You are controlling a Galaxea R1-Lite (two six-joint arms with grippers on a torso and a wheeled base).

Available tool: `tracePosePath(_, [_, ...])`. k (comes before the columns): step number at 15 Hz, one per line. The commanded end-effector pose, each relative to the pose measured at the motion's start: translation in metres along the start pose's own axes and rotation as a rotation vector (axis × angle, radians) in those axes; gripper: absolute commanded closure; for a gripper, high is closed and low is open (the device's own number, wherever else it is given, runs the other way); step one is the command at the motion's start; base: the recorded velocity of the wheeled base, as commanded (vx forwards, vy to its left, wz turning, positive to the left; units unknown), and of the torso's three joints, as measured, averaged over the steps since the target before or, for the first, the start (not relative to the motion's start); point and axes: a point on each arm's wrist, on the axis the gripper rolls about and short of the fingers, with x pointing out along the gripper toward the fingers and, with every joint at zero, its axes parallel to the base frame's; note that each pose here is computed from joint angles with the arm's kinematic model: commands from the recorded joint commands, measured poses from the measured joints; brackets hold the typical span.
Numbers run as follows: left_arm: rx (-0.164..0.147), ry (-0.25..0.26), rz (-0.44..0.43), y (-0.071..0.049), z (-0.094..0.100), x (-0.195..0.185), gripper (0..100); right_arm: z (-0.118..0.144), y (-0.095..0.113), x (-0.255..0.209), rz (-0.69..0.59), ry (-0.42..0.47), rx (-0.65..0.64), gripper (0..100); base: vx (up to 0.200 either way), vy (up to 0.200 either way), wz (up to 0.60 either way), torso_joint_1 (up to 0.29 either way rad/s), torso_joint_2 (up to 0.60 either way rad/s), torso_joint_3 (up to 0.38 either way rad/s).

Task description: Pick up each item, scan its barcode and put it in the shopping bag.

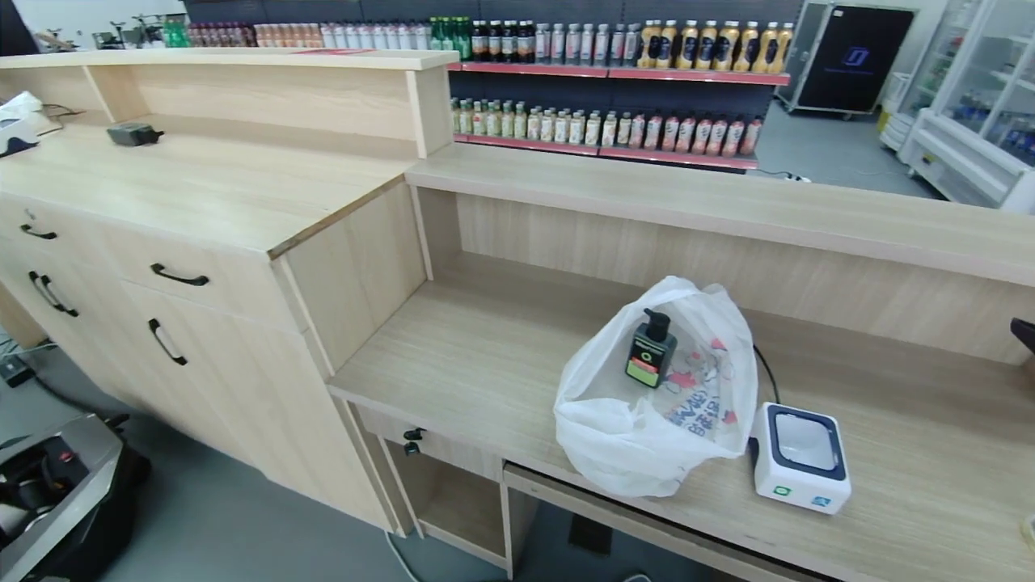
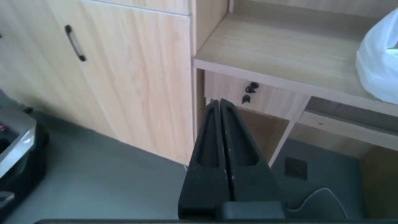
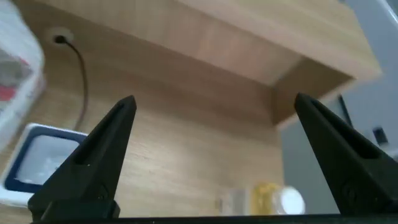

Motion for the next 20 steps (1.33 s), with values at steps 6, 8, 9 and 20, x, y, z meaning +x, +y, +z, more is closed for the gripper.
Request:
tracePosePath(6, [0.0, 0.0, 0.001, 0.0, 0.0, 0.0, 100, -0.049, -0.005, 0.02, -0.059, 0.328, 0.21, 0, 0.0, 0.0, -0.4, 0.001, 0.0, 0.002])
tracePosePath(8, [0.0, 0.0, 0.001, 0.0, 0.0, 0.0, 100, -0.079, -0.012, 0.037, -0.053, 0.437, 0.256, 0, 0.0, 0.0, 0.0, 0.0, 0.0, 0.0])
tracePosePath(9, [0.0, 0.0, 0.001, 0.0, 0.0, 0.0, 100, -0.089, -0.015, 0.041, -0.024, 0.455, 0.28, 0, 0.0, 0.0, 0.0, 0.0, 0.0, 0.0])
tracePosePath(20, [0.0, 0.0, 0.001, 0.0, 0.0, 0.0, 100, -0.138, -0.034, 0.094, 0.305, 0.209, 0.19, 0, 0.0, 0.0, 0.0, 0.0, 0.0, 0.0])
